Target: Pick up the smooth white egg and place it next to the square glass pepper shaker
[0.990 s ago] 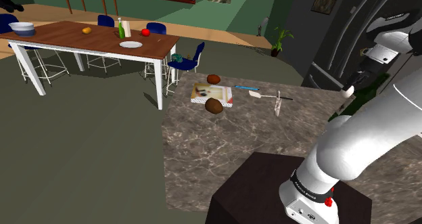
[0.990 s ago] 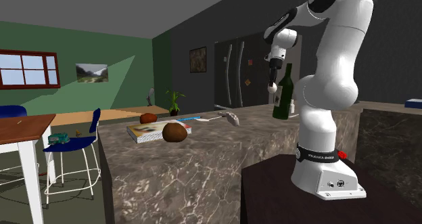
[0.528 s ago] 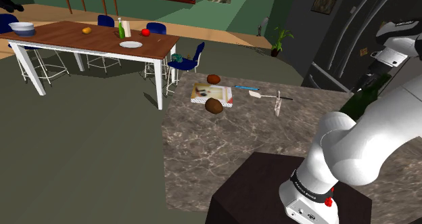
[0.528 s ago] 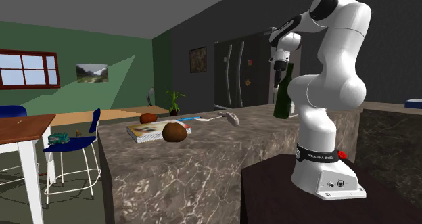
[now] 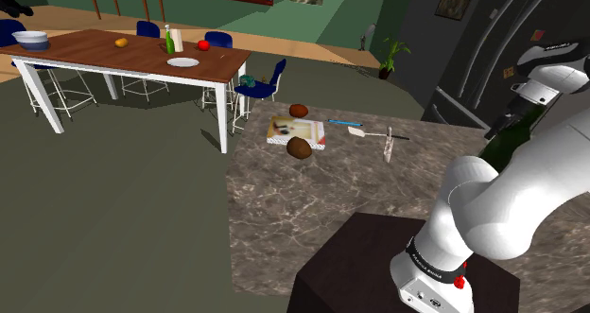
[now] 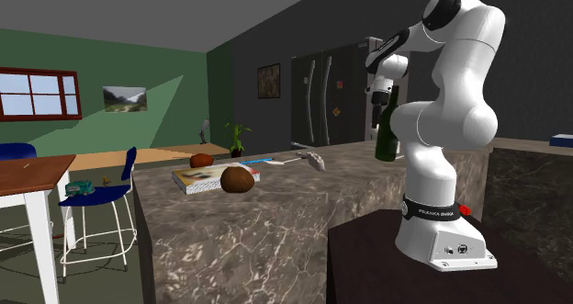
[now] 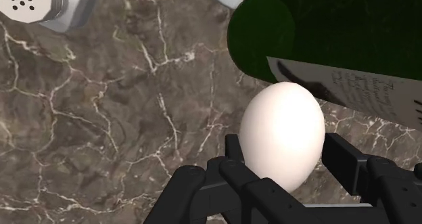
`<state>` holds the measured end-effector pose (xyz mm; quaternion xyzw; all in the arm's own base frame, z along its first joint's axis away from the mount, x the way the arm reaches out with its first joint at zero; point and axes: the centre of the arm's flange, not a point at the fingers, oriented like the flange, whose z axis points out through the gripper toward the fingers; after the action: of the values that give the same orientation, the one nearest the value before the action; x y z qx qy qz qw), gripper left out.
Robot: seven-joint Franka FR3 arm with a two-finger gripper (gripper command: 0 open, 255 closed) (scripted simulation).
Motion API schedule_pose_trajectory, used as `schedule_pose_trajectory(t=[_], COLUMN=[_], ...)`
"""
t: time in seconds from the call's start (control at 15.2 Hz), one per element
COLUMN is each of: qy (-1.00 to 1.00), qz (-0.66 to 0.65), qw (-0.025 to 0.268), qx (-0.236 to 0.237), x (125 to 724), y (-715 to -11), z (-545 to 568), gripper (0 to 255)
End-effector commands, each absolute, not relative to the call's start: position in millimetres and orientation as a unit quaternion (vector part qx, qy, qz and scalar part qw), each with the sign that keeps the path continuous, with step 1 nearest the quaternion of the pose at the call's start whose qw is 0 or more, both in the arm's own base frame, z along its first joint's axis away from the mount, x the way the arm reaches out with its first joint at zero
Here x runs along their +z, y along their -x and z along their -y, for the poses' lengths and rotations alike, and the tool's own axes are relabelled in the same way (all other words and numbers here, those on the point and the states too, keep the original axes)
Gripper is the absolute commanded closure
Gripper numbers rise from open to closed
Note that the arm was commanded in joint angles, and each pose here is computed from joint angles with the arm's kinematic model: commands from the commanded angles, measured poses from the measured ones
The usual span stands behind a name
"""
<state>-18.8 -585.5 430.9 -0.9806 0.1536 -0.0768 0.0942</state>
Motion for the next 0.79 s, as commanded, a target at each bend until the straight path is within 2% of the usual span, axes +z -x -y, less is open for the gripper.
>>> schedule_pose_trajectory(t=[0.0, 0.73], qy=[0.981, 0.981], qz=[-0.154, -0.154], qw=[0.094, 0.094], qx=[-0.077, -0.077], x=[420.4, 362.3], y=[18.4, 18.4], z=[585.7, 585.7], gripper=[255, 255])
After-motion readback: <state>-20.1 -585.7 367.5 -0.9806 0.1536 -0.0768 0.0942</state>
